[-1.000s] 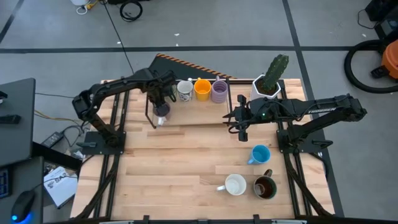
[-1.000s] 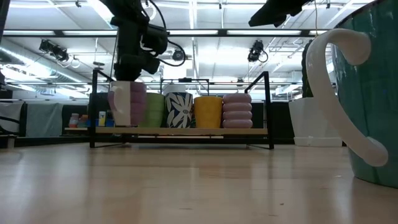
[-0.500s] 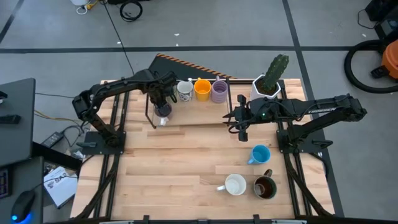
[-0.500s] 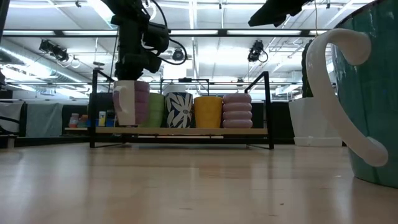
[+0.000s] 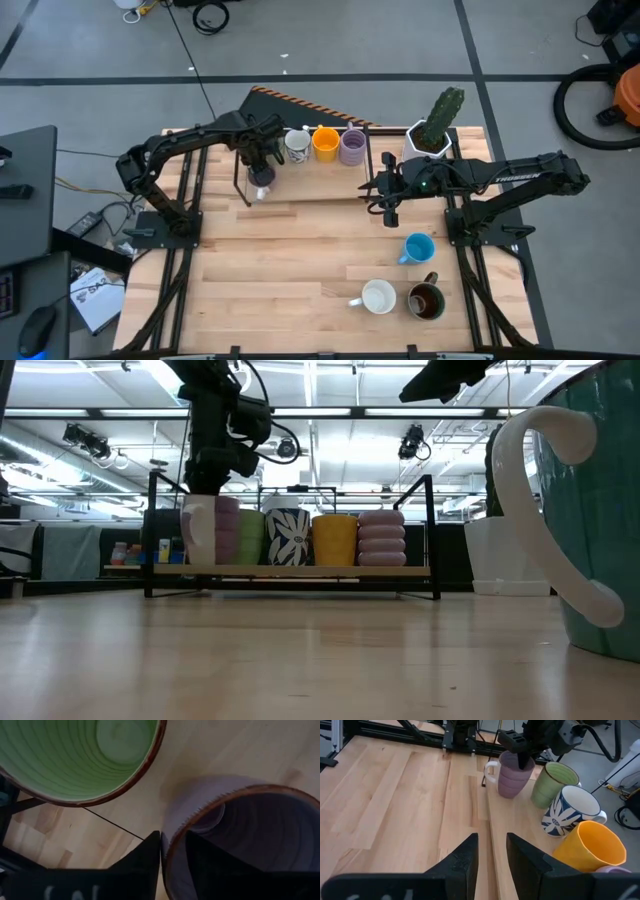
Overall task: Place coffee mugs
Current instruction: Put the purple mug on the shelf aligned with the green mug, then put the light blue mug on the shelf aligned with the blue mug
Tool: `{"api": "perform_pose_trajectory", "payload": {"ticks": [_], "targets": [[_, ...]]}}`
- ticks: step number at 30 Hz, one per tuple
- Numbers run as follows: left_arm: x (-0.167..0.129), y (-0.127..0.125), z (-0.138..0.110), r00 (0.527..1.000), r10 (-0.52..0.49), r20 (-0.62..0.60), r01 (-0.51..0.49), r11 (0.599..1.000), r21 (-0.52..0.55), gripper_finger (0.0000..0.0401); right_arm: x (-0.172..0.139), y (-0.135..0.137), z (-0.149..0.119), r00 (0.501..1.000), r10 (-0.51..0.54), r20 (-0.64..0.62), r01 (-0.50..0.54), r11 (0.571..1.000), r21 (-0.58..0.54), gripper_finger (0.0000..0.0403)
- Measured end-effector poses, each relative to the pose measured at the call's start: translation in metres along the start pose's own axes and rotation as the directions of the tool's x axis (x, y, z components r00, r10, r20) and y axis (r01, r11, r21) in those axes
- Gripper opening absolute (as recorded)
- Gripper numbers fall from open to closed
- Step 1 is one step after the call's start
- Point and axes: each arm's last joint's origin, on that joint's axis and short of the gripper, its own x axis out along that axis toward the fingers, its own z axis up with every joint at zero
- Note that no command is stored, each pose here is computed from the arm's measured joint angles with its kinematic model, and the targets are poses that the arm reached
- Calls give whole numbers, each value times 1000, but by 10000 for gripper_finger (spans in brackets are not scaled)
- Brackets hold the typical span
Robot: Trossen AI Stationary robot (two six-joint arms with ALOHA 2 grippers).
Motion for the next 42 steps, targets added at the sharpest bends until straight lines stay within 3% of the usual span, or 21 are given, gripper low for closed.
{"api": "perform_pose_trajectory", "payload": {"ticks": [17, 30, 35, 42], "targets": [[-2, 2, -2, 998, 56, -9, -56, 997, 50, 159, 0, 0, 0, 1000, -3, -1, 3, 1000, 0, 107], [-40, -12, -11, 975, 69, 214, -95, 989, 116, 160, 0, 0, 0, 1000, -5, -1, 5, 1000, 1, 107], [-66, -32, -17, 925, 28, 378, -95, 983, 160, 160, 0, 0, 0, 1000, -4, -6, 4, 1000, 7, 107], [-88, -89, -25, 839, -120, 530, -43, 958, 285, 160, 0, 4, -2, 998, 55, -22, -52, 993, 109, 107]]}}
